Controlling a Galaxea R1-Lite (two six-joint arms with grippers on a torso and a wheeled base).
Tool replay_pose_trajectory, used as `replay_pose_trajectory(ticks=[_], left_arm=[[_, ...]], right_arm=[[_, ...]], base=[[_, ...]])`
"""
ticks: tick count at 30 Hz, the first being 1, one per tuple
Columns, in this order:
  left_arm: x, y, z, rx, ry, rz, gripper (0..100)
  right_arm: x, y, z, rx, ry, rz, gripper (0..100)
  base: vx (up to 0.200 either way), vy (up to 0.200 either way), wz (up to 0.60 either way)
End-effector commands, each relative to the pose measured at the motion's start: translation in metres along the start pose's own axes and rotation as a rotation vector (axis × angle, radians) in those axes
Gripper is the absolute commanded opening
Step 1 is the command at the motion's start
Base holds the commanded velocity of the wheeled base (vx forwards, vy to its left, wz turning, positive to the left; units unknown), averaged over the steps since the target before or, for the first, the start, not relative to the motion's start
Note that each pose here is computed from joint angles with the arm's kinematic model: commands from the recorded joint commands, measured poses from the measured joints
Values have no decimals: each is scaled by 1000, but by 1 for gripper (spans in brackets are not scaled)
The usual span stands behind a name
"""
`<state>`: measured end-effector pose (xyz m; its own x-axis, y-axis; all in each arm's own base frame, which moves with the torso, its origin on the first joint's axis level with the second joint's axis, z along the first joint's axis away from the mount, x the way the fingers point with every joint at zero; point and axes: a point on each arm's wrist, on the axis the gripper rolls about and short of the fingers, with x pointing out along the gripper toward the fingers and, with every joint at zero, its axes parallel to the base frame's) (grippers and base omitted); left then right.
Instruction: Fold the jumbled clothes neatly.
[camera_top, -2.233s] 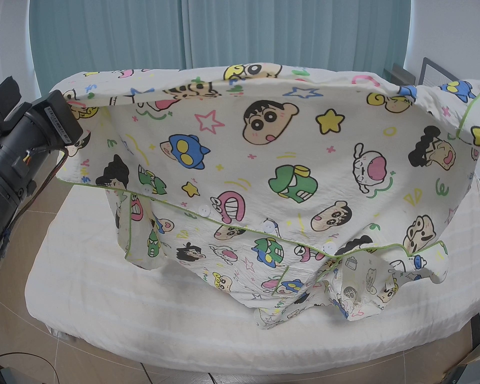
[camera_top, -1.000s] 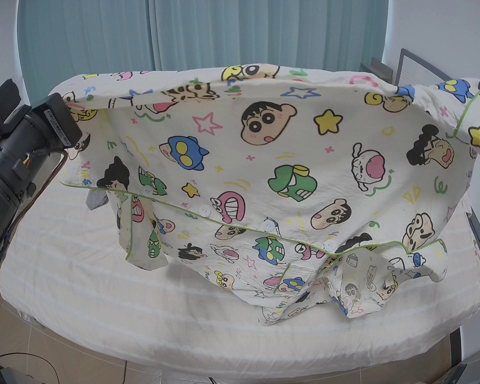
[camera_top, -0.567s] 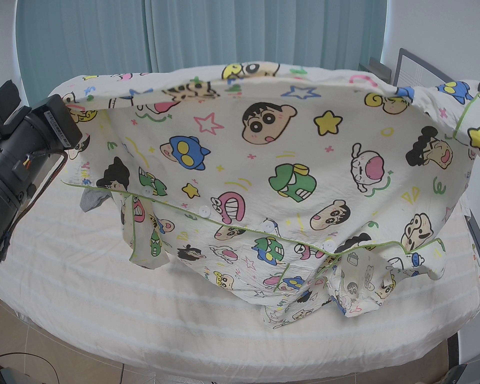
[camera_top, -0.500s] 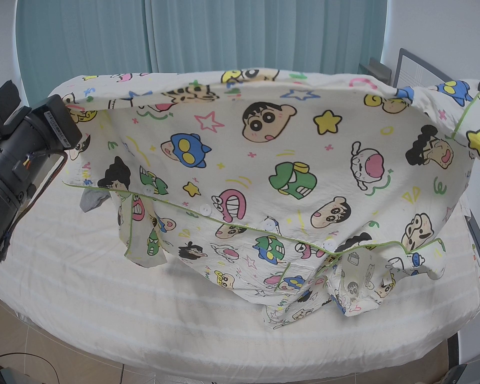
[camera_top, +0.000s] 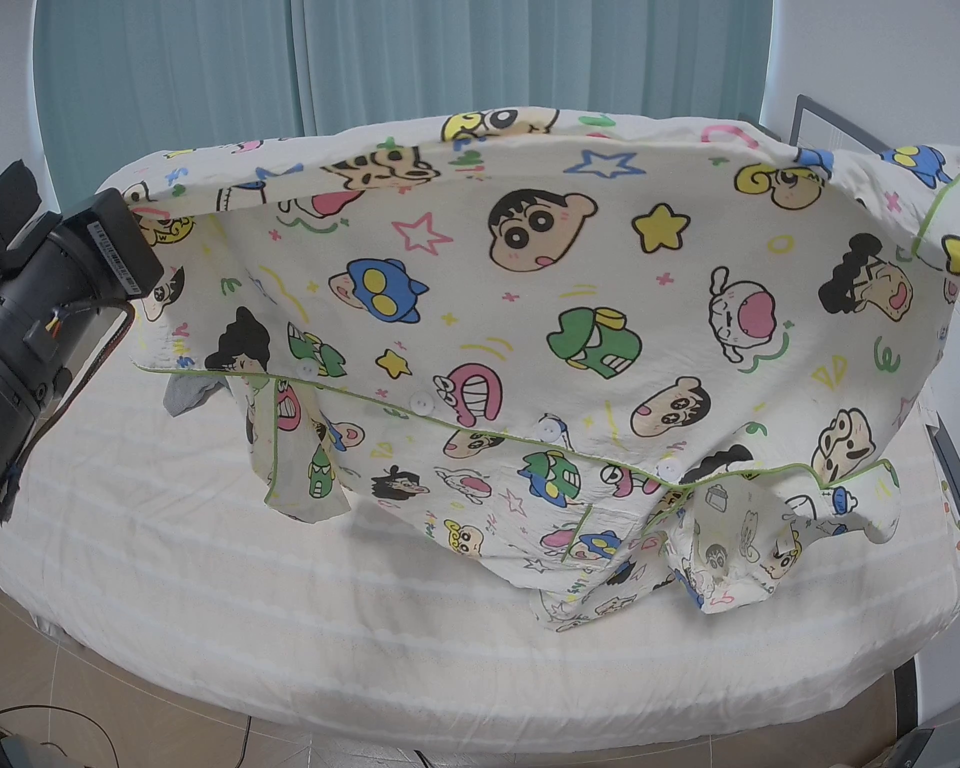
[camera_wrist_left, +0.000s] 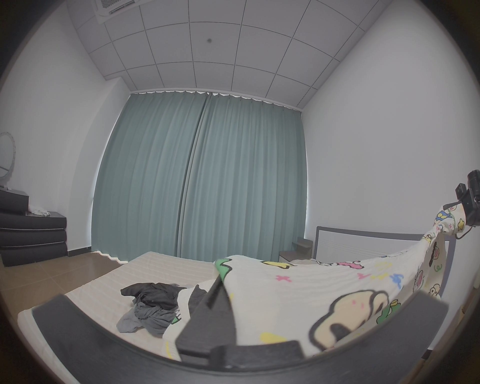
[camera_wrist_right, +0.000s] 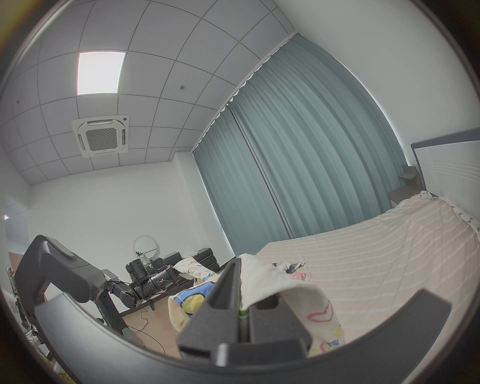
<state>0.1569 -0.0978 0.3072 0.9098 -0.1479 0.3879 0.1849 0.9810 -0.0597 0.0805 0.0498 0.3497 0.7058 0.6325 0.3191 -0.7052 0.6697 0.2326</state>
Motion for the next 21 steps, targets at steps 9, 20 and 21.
replay_pose_trajectory(ticks=[9, 20, 21], left_arm=[[-7, 0, -16, 10, 57, -12, 0], [-24, 2, -35, -19, 130, -26, 0], [-29, 3, -45, -31, 165, -25, 0]], right_arm=[[-8, 4, 6, -8, -30, 11, 0], [-19, 3, -5, 5, 22, -10, 0], [-20, 1, -11, 11, 49, -20, 0]], base=[[-200, 0, 0], [-18, 0, 0], [0, 0, 0]])
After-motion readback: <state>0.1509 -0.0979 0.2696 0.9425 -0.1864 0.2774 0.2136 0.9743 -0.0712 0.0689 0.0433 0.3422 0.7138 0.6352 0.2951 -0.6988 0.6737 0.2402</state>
